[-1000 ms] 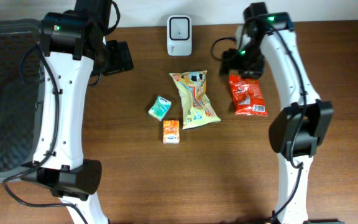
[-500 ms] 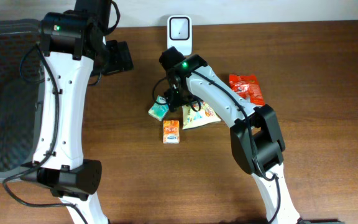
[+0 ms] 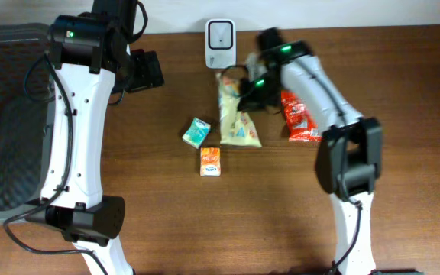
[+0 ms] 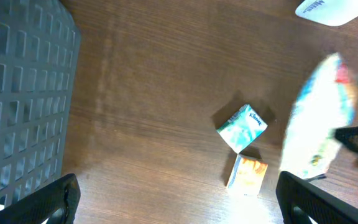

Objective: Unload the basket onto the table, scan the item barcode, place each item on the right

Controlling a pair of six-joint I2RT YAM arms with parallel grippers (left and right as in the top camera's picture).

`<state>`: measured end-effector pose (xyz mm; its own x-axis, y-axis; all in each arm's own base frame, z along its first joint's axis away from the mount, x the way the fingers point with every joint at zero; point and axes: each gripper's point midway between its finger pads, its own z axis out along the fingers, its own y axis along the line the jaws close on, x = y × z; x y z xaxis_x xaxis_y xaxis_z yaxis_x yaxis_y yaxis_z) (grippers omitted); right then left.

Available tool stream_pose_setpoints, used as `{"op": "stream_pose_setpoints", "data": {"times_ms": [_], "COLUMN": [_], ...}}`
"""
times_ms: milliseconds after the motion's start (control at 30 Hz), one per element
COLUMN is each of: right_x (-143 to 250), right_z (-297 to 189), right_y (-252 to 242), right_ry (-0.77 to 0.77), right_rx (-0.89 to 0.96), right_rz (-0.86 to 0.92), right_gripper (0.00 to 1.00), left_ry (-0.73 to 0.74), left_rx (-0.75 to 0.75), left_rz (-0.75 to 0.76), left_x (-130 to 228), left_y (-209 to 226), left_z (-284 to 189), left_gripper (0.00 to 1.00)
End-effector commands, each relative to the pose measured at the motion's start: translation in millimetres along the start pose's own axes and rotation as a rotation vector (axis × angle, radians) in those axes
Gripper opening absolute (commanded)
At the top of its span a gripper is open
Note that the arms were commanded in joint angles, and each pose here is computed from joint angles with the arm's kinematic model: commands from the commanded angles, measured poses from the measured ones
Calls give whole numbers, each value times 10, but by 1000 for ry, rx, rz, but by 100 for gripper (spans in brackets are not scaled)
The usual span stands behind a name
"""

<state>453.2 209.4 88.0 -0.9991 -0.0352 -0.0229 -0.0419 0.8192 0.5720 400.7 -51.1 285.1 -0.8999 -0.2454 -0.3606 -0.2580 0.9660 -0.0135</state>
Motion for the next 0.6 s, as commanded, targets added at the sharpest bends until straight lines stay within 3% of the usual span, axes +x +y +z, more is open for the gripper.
{"op": "stream_pose_setpoints", "data": {"times_ms": [0, 167, 200, 300, 367, 400, 567], "right_x": [-62, 133, 152, 68, 63, 88, 301], "right_z": [-322, -118, -73, -103, -107, -77, 452], "right_y": [17, -467, -648, -820, -896, -910, -843], "right_ry": [0, 49, 51, 14, 10, 19, 87], "right_rx": [-272, -211, -99, -28, 9, 23, 23], "right_rz": [35, 71, 72, 73, 75, 75, 54], "right_gripper": [4, 5, 27, 72, 79, 88, 89], "left_ry": [1, 1, 1, 1, 1, 1, 1], "left_rx": [-1, -1, -1, -1, -1, -1, -1], "left_rz": [-7, -7, -7, -7, -7, -7, -7], "left_x": [-8, -7, -8, -7, -7, -7, -7], "left_y": [3, 4, 3, 4, 4, 4, 4], "left_z": [12, 12, 12, 12, 12, 12, 12], "left_gripper": [99, 99, 99, 99, 99, 99, 99]}}
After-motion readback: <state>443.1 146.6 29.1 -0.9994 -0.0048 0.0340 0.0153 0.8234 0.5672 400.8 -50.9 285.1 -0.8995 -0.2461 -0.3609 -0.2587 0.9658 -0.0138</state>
